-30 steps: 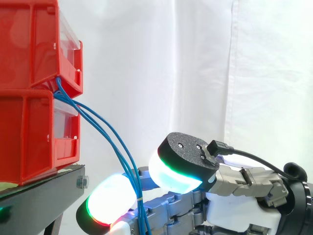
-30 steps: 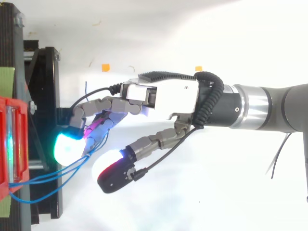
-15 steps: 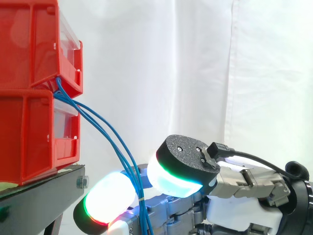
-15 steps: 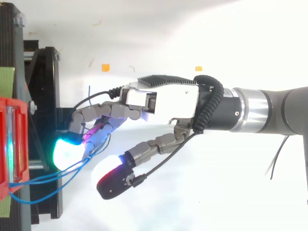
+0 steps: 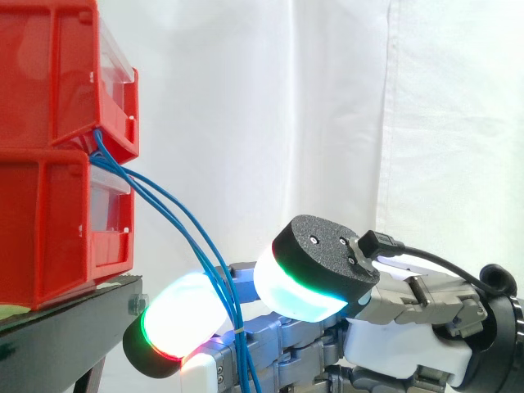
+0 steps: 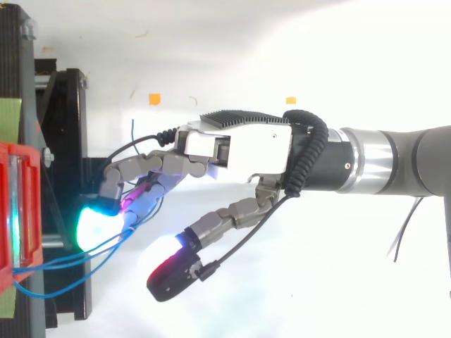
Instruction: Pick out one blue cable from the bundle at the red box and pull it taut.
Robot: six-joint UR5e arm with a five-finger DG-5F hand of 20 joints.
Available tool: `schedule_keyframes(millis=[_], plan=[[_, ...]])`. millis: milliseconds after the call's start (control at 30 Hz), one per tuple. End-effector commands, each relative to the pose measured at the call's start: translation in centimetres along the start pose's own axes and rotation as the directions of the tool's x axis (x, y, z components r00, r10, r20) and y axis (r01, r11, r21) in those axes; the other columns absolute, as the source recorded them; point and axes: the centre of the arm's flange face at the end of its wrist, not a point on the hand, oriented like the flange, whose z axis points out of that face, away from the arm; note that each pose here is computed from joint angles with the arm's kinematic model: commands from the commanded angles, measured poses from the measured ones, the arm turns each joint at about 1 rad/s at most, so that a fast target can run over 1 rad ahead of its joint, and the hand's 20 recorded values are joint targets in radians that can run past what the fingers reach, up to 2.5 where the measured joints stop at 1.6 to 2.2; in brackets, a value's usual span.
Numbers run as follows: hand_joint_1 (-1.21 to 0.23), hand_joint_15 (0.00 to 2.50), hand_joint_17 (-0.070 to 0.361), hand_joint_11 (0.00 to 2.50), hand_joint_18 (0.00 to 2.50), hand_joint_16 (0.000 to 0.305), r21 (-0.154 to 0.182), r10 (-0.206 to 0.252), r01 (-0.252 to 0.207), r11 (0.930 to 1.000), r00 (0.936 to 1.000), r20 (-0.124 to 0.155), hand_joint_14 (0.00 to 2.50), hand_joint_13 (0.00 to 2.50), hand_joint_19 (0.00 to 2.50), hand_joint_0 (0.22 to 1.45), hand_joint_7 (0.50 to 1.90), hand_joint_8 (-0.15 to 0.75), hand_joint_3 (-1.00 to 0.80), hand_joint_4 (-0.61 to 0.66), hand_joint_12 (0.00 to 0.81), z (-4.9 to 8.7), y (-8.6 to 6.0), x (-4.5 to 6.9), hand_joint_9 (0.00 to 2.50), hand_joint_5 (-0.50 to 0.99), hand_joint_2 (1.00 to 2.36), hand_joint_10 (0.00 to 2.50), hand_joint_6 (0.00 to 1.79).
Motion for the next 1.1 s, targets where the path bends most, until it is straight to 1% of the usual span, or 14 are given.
schedule_keyframes(millis=[0, 100, 167, 233, 300, 333, 367, 433, 500, 567, 700, 900, 1067], plan=[[-0.73, 0.41, 0.112, 0.18, 0.64, 0.050, -0.006, 0.000, 0.000, 1.0000, 1.0000, 0.000, 0.02, 0.79, 0.70, 0.64, 1.16, 0.266, -0.40, 0.20, 0.384, 0.05, 0.08, 0.05, 0.77, -0.11, 1.01, 0.01, 0.50], [-0.74, 0.41, 0.113, 0.18, 0.64, 0.050, -0.019, 0.003, -0.003, 0.9998, 1.0000, 0.005, 0.02, 0.79, 0.70, 0.64, 1.19, 0.267, -0.38, 0.19, 0.384, 0.18, 0.19, -0.09, 0.77, -0.11, 1.01, 0.01, 0.50], [-0.74, 0.42, 0.113, 0.19, 0.64, 0.050, -0.020, 0.003, -0.003, 0.9998, 1.0000, 0.001, 0.02, 0.80, 0.70, 0.63, 1.20, 0.268, -0.37, 0.19, 0.386, 0.19, 0.22, 0.06, 0.77, -0.11, 1.01, 0.01, 0.50], [-0.73, 0.42, 0.113, 0.19, 0.64, 0.050, -0.018, 0.002, -0.002, 0.9998, 1.0000, -0.002, 0.02, 0.80, 0.70, 0.64, 1.16, 0.269, -0.32, 0.15, 0.384, 0.14, 0.16, -0.13, 0.77, -0.11, 1.01, 0.01, 0.54], [-0.73, 0.42, 0.113, 0.22, 0.64, 0.050, -0.017, 0.001, -0.001, 0.9999, 1.0000, -0.004, 0.02, 0.80, 0.71, 0.64, 1.11, 0.267, -0.29, 0.14, 0.387, 0.12, 0.12, -0.21, 0.77, -0.12, 1.01, 0.01, 0.57], [-0.73, 0.43, 0.114, 0.26, 0.64, 0.051, -0.016, 0.001, -0.001, 0.9999, 1.0000, -0.007, 0.02, 0.80, 0.71, 0.64, 1.06, 0.266, -0.27, 0.14, 0.389, 0.08, 0.02, -0.16, 0.79, -0.13, 1.01, 0.01, 0.60], [-0.73, 0.42, 0.114, 0.26, 0.64, 0.051, -0.017, 0.001, -0.001, 0.9999, 0.9999, -0.011, 0.02, 0.80, 0.70, 0.64, 1.04, 0.268, -0.27, 0.14, 0.389, 0.08, 0.03, -0.11, 0.79, -0.13, 1.02, 0.01, 0.61], [-0.73, 0.43, 0.114, 0.26, 0.64, 0.051, -0.020, 0.001, -0.002, 0.9998, 0.9999, -0.012, 0.02, 0.80, 0.71, 0.65, 0.97, 0.267, -0.28, 0.14, 0.390, 0.13, 0.16, -0.13, 0.80, -0.14, 1.01, 0.01, 0.65], [-0.73, 0.44, 0.114, 0.27, 0.65, 0.051, -0.021, 0.001, -0.001, 0.9998, 0.9999, -0.010, 0.02, 0.81, 0.71, 0.65, 0.94, 0.268, -0.32, 0.15, 0.392, 0.14, 0.15, -0.25, 0.80, -0.14, 1.01, 0.01, 0.67], [-0.73, 0.43, 0.114, 0.27, 0.65, 0.051, -0.023, 0.002, -0.002, 0.9997, 0.9999, -0.011, 0.02, 0.81, 0.71, 0.64, 0.93, 0.270, -0.33, 0.14, 0.393, 0.16, 0.19, -0.13, 0.81, -0.14, 1.01, 0.01, 0.68], [-0.72, 0.44, 0.115, 0.27, 0.66, 0.051, -0.024, 0.002, -0.002, 0.9997, 0.9999, -0.014, 0.02, 0.83, 0.71, 0.64, 0.87, 0.275, -0.37, 0.15, 0.393, 0.16, 0.20, -0.10, 0.82, -0.15, 1.01, 0.01, 0.72], [-0.69, 0.45, 0.115, 0.28, 0.68, 0.051, -0.028, 0.002, -0.002, 0.9996, 0.9998, -0.021, 0.02, 0.85, 0.72, 0.64, 0.83, 0.275, -0.39, 0.15, 0.396, 0.18, 0.24, -0.03, 0.83, -0.15, 1.01, 0.01, 0.75], [-0.68, 0.45, 0.116, 0.29, 0.69, 0.051, -0.022, 0.001, -0.002, 0.9998, 0.9997, -0.023, 0.02, 0.86, 0.73, 0.63, 0.81, 0.281, -0.38, 0.14, 0.398, 0.12, 0.17, -0.02, 0.86, -0.15, 1.01, 0.01, 0.79]])
